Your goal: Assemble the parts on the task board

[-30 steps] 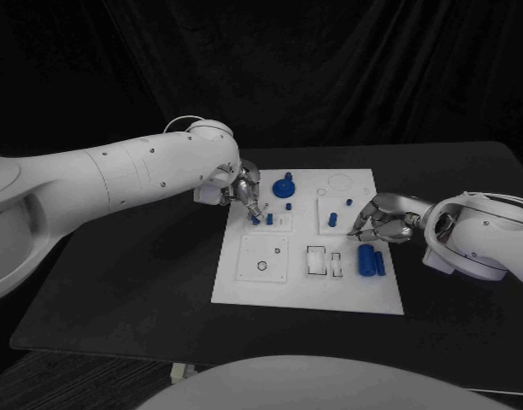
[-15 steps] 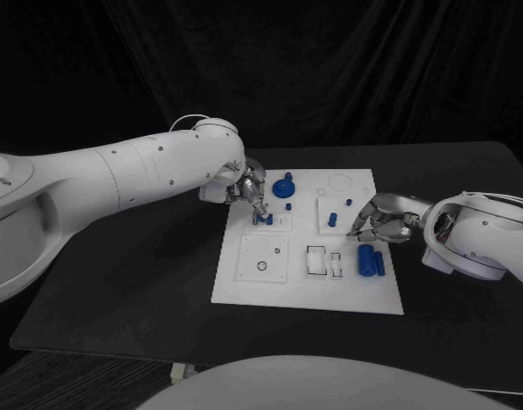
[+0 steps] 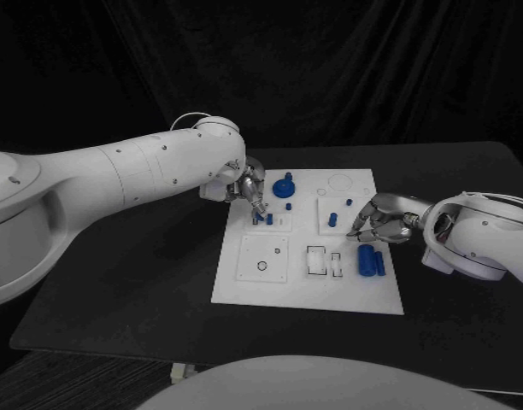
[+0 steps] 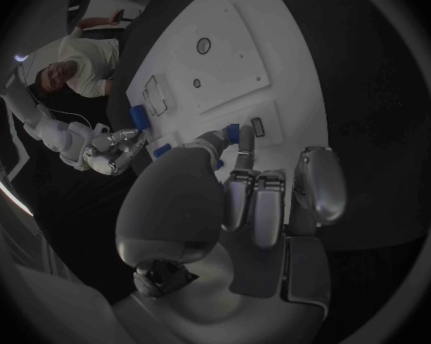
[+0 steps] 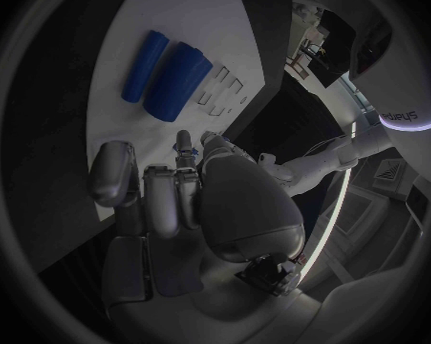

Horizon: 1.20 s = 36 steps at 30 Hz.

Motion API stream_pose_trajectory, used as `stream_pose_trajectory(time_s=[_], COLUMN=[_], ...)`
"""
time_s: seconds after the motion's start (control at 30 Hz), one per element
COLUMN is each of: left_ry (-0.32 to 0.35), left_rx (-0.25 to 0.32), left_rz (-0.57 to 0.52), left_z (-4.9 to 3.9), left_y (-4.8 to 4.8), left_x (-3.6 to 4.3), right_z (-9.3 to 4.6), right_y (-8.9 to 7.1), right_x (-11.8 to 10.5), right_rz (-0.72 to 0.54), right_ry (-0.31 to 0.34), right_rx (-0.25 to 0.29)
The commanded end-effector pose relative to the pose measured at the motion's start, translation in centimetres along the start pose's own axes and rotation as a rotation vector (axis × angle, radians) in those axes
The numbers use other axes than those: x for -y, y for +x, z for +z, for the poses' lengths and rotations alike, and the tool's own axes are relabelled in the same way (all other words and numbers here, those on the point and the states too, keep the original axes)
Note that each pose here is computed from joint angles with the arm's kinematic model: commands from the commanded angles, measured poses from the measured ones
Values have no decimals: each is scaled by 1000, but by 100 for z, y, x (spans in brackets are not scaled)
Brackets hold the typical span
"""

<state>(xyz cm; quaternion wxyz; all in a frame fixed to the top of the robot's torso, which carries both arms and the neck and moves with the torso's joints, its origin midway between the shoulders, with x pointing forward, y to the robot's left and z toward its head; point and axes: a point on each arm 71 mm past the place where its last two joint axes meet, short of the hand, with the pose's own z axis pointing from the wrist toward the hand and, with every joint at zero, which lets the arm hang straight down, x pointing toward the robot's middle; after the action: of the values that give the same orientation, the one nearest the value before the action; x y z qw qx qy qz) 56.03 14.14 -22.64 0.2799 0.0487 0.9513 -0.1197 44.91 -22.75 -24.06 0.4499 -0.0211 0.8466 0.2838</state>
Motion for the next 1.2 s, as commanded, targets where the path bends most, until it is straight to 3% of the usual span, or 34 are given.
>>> stream_pose_trajectory(time_s=[0.03, 0.37, 0.9, 1.2], left_ry=[-5, -32, -51, -72], left_rx=[-21, -34, -43, -25], left_rz=[15, 16, 21, 62], left_z=[6, 9, 49, 78], left_y=[15, 23, 46, 48], left_x=[7, -38, -29, -71], right_z=[0, -3, -13, -11], right_y=[15, 13, 13, 14], right_x=[-2, 1, 0, 0], right_rz=[0, 0, 1, 1], right_ry=[6, 5, 4, 4], right_rx=[-7, -4, -1, -3])
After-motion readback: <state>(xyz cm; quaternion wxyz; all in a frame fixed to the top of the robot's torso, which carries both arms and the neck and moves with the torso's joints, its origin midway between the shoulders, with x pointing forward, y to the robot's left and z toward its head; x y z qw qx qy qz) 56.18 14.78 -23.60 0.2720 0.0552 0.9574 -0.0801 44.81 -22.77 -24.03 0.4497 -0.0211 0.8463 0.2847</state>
